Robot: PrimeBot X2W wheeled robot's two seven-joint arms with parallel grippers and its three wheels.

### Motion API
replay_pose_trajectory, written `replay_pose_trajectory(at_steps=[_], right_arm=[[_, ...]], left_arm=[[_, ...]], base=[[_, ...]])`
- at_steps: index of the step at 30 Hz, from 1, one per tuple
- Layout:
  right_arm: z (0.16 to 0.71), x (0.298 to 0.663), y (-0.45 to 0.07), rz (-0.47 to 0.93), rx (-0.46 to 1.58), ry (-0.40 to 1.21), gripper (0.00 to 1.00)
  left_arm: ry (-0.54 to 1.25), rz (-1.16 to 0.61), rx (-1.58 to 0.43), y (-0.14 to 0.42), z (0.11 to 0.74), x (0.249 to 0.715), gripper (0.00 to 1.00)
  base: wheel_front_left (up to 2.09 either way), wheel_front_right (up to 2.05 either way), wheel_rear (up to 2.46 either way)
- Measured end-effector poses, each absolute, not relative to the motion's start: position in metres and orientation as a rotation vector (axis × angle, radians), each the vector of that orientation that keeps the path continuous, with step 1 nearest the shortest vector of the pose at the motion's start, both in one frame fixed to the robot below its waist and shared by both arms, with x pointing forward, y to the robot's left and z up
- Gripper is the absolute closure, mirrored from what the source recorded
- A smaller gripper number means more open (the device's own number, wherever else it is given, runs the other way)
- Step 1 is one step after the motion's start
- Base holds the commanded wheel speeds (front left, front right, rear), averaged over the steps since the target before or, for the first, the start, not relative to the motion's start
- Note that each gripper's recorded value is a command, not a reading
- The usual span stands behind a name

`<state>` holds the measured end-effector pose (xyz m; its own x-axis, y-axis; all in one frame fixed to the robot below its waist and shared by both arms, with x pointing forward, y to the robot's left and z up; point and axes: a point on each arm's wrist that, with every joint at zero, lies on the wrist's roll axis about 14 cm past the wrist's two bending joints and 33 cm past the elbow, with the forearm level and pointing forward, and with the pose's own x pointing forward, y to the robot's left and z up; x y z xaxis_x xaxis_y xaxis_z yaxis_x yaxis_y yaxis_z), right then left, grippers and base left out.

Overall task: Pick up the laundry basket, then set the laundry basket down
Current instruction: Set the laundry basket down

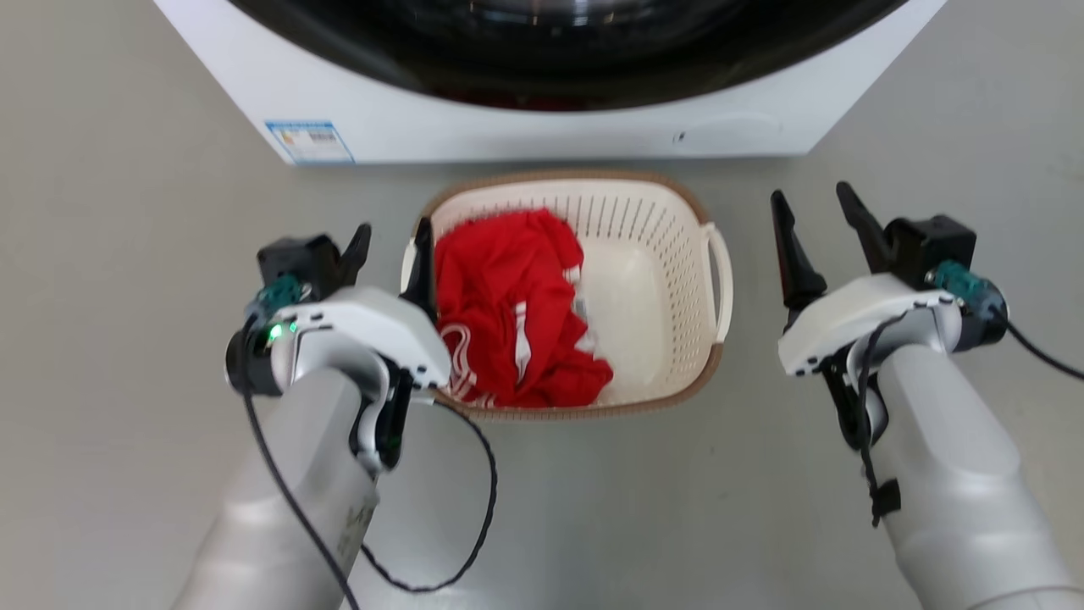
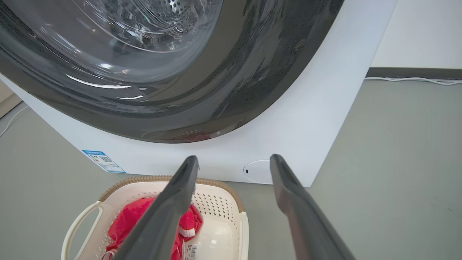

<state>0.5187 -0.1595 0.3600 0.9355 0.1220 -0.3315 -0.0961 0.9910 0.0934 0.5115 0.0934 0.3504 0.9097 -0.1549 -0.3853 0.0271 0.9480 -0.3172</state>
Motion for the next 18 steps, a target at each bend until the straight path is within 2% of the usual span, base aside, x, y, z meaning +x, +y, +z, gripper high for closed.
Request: replay_pose_trajectory(at_steps=[18], right_arm=[[0.435, 0.469, -0.162, 0.115, 0.032, 0.180, 0.00]], left_arm=[[0.199, -0.020, -0.328, 0.138, 0.432, 0.458, 0.00]], base=[[0.00, 0.00, 0.00]])
